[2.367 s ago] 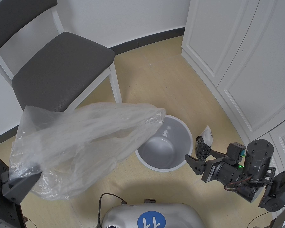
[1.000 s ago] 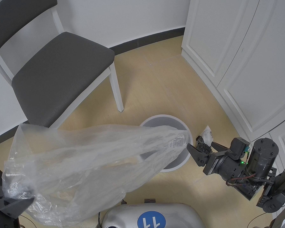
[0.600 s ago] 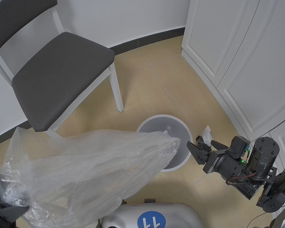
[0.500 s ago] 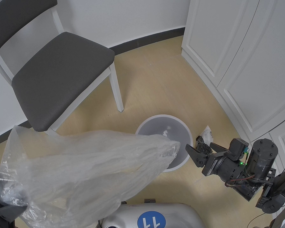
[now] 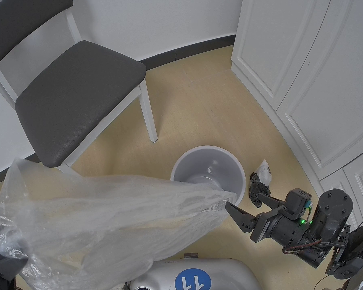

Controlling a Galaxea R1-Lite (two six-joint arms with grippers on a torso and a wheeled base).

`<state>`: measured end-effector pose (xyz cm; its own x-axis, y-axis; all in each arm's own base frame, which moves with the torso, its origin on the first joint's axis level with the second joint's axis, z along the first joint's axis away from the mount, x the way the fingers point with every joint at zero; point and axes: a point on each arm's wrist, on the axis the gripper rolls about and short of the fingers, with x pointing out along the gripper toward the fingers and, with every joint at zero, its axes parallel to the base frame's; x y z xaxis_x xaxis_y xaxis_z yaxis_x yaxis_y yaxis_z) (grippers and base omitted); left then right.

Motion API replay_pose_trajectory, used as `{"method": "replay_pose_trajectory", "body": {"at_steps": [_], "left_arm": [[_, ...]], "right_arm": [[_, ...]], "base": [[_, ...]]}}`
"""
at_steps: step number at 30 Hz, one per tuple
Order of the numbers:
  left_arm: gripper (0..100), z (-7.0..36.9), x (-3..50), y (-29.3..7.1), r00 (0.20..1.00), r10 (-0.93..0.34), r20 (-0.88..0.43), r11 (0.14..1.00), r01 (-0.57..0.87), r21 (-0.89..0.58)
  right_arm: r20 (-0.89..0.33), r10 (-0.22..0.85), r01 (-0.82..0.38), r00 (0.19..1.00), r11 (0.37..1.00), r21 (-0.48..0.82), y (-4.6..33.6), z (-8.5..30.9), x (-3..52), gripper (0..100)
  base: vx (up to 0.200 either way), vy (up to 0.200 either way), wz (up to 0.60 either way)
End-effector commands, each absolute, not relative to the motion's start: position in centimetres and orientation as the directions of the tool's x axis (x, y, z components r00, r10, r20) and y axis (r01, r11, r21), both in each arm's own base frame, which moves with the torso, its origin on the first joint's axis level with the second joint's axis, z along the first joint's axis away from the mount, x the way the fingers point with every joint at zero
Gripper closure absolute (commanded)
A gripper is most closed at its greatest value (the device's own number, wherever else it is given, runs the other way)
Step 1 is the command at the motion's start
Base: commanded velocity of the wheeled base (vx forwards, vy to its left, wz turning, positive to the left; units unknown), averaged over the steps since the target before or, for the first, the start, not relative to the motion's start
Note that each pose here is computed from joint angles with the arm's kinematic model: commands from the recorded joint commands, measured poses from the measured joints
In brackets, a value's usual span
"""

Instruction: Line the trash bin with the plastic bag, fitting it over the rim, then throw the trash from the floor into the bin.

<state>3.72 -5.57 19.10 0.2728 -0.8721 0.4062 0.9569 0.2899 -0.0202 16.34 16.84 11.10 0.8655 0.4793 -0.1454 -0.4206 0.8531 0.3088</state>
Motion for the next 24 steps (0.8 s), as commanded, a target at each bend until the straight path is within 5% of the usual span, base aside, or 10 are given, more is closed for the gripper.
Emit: {"method": "replay_pose_trajectory", "body": {"at_steps": [1,24], "left_arm": [[100,18.6,3.7,-5.5,0.282,-0.877,0.389,0.294,0.955,-0.03],[100,18.8,3.7,-5.5,0.279,-0.871,0.405,0.295,0.955,-0.024]], "right_arm": [[-0.115,0.485,-0.435,0.867,0.848,0.303,17.4,11.9,17.1,0],[-0.274,0.616,-0.495,0.738,0.771,0.4,20.1,7.9,19.9,0]], "base": [[0.0,0.0,0.0],[0.0,0.0,0.0]]}}
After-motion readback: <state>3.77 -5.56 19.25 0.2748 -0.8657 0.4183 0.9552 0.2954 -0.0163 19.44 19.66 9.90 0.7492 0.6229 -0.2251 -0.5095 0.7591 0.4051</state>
